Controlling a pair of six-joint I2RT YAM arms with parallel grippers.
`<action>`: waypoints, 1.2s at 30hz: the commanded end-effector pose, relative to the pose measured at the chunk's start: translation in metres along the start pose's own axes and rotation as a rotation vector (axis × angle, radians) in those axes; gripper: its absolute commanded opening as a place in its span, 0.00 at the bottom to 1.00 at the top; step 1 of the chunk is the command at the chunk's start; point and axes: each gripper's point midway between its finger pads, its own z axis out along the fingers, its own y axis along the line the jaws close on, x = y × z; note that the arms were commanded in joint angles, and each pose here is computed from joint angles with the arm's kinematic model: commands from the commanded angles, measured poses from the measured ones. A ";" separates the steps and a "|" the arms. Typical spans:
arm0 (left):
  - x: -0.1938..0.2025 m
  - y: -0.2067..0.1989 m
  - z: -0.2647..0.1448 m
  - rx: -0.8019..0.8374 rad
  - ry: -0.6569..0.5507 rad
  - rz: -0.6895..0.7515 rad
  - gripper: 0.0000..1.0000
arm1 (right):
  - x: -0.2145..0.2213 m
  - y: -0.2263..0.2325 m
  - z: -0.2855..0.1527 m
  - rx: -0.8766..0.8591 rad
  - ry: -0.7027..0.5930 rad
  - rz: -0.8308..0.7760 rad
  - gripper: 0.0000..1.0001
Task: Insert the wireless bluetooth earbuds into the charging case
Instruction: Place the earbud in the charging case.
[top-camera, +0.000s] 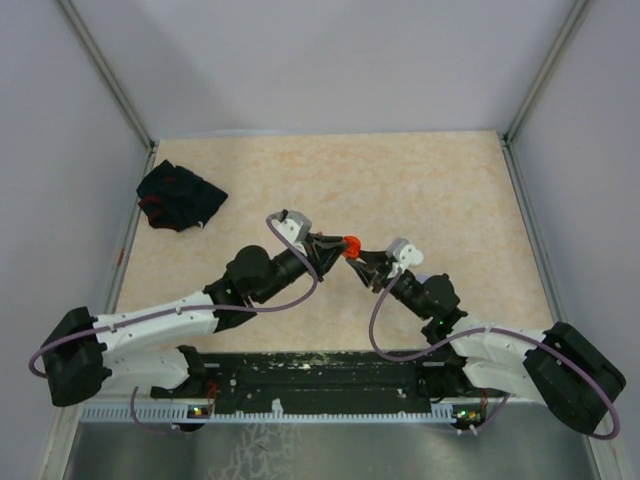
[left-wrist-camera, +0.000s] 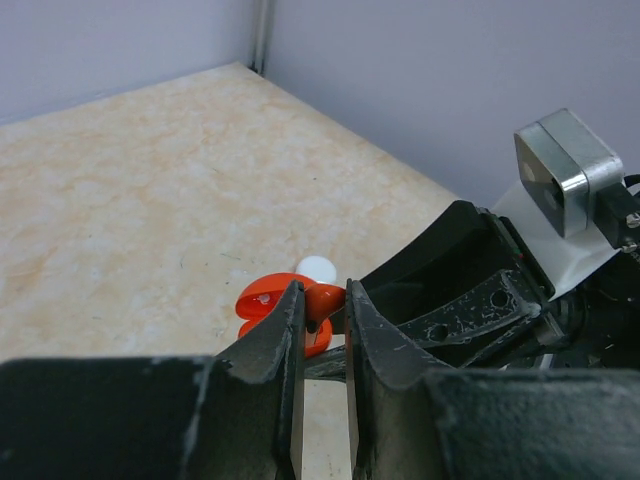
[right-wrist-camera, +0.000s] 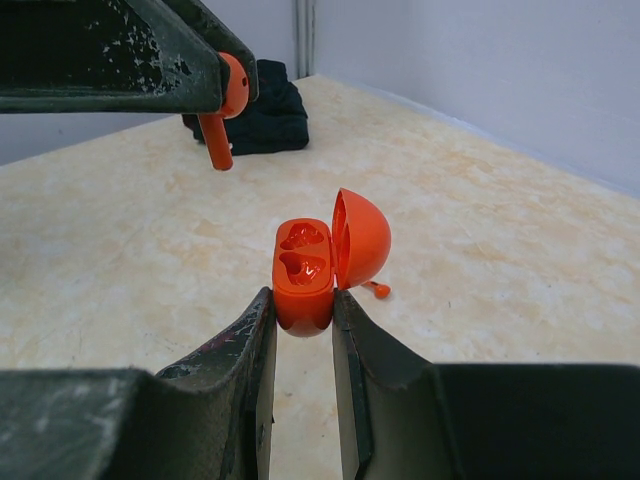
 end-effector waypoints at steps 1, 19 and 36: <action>-0.013 -0.018 0.007 0.069 -0.077 0.042 0.14 | -0.024 0.003 0.002 -0.015 -0.096 -0.023 0.00; 0.009 -0.018 0.021 0.067 -0.025 0.093 0.14 | -0.032 0.007 -0.001 -0.032 -0.125 -0.025 0.00; 0.017 -0.010 0.024 0.034 0.027 0.141 0.14 | -0.034 0.008 -0.001 -0.036 -0.133 -0.022 0.00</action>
